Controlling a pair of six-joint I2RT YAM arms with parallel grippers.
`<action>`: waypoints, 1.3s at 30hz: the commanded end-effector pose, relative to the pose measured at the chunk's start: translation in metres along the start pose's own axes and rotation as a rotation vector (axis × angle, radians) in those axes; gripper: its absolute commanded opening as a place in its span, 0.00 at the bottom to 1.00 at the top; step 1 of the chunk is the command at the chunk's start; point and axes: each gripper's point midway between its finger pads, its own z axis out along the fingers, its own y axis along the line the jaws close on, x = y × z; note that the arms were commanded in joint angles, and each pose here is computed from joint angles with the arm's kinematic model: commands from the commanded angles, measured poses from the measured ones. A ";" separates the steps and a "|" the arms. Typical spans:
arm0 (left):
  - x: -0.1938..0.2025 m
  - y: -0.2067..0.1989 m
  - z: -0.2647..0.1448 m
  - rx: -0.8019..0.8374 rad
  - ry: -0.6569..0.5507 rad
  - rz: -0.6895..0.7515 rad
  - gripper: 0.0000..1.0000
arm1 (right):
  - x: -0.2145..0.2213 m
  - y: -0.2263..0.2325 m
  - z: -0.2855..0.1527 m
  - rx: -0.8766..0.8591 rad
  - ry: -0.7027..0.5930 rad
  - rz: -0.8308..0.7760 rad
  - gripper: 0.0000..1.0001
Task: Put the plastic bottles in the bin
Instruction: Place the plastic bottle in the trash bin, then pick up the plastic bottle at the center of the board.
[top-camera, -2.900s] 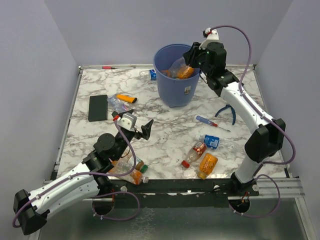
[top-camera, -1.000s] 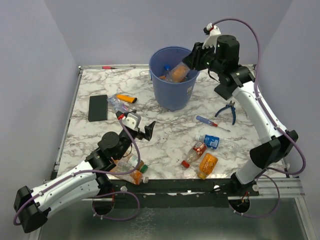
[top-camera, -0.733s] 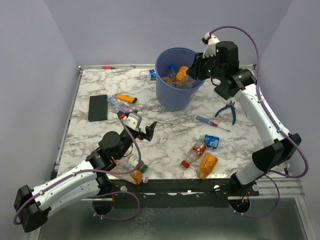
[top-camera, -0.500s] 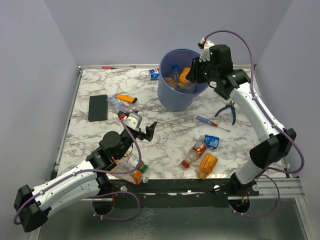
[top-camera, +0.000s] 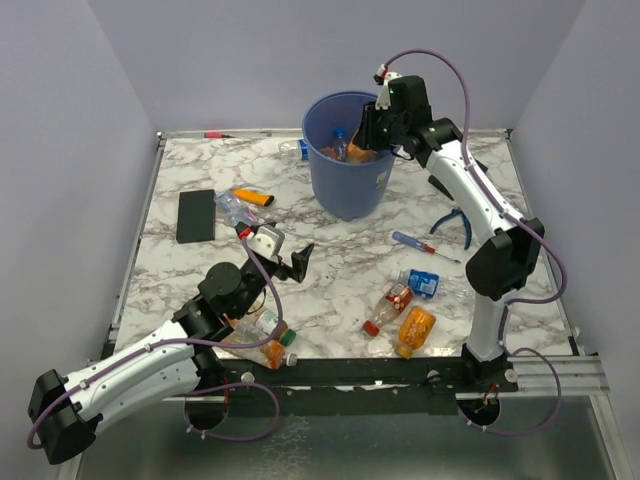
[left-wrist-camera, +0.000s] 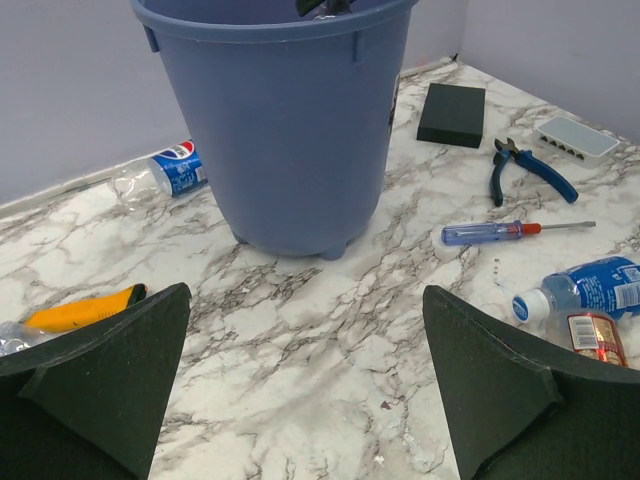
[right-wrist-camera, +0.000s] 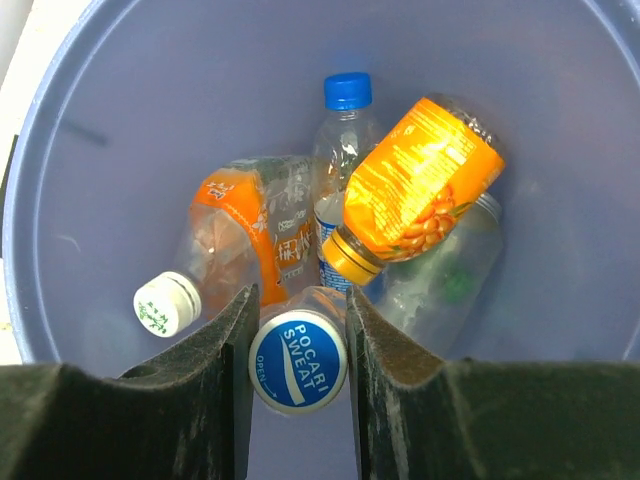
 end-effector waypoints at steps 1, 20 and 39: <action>-0.002 -0.002 -0.001 0.011 -0.008 -0.003 0.99 | 0.013 -0.018 0.014 0.075 0.067 -0.006 0.27; -0.001 -0.004 0.001 0.017 -0.005 -0.009 0.99 | -0.094 0.008 -0.150 0.055 -0.329 0.061 1.00; 0.027 0.009 0.028 -0.184 0.262 -0.110 0.99 | 0.109 -0.003 -0.151 -0.081 -0.229 0.279 0.75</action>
